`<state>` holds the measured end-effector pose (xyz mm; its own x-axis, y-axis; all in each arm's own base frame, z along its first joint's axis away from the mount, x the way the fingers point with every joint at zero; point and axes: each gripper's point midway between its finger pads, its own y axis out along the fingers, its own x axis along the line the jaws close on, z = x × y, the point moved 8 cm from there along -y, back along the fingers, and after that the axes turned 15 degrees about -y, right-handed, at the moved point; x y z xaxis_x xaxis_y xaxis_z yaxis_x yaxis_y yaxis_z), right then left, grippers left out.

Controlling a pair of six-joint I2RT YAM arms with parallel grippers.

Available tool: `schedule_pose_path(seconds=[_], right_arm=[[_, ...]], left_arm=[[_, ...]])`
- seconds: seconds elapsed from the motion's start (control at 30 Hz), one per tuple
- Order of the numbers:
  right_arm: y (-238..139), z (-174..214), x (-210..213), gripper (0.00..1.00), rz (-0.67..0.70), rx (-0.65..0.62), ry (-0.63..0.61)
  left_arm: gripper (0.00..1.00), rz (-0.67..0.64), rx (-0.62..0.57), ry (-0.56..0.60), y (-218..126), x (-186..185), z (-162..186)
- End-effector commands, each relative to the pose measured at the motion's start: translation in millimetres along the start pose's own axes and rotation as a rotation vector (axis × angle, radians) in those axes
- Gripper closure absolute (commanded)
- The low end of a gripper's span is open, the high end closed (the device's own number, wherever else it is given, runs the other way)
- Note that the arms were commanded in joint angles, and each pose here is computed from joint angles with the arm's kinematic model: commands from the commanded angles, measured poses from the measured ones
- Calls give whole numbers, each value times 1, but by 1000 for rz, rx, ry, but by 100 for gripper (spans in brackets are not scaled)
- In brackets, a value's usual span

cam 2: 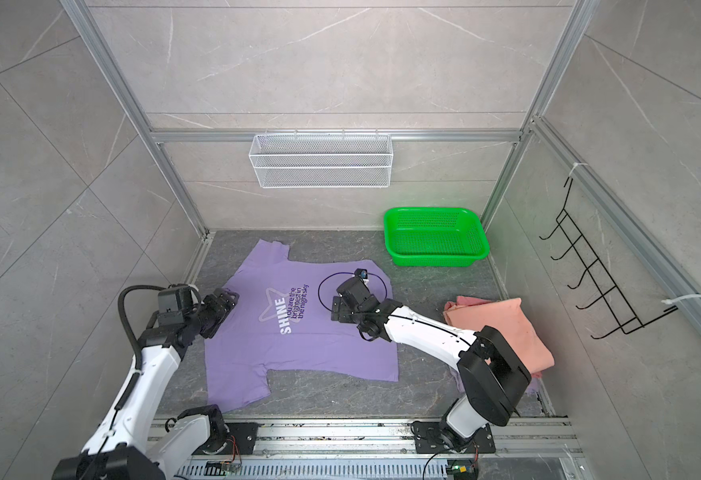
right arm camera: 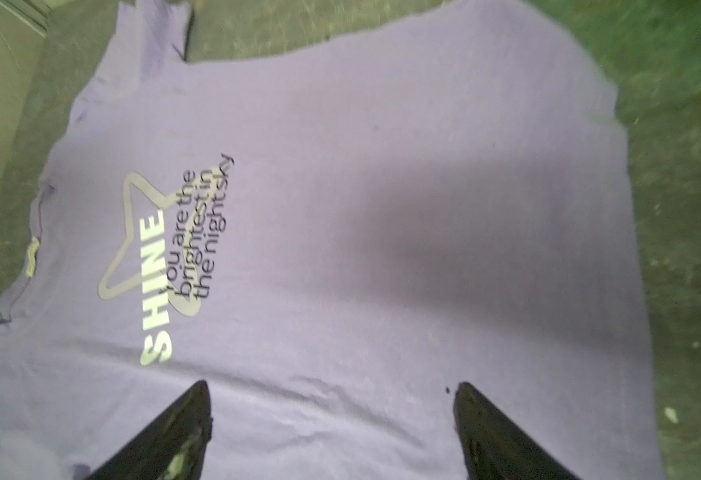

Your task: Fold and stack the t-shirts

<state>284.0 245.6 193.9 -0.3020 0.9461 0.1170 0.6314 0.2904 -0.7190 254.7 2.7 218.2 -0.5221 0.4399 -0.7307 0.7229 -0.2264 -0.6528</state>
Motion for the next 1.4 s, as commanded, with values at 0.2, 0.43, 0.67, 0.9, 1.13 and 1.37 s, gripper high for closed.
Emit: schedule_pose_path(seconds=[0.2,0.43,0.67,0.9,1.13,1.37], right_arm=[[33,-39,-67,8,122,17,85],[80,-42,-80,8,107,85,127],[124,-36,-87,8,50,132,223],[150,-21,-89,8,32,196,259],[155,-1,-89,9,10,243,297],[142,22,-91,10,-9,261,331]], left_arm=[[13,83,82,77,61,-39,-28],[13,-78,112,43,127,-26,-41],[14,-148,145,30,171,-11,-41],[14,-239,173,-18,194,20,-33],[14,-347,150,-80,182,55,-20],[14,-422,101,-136,141,92,-8]])
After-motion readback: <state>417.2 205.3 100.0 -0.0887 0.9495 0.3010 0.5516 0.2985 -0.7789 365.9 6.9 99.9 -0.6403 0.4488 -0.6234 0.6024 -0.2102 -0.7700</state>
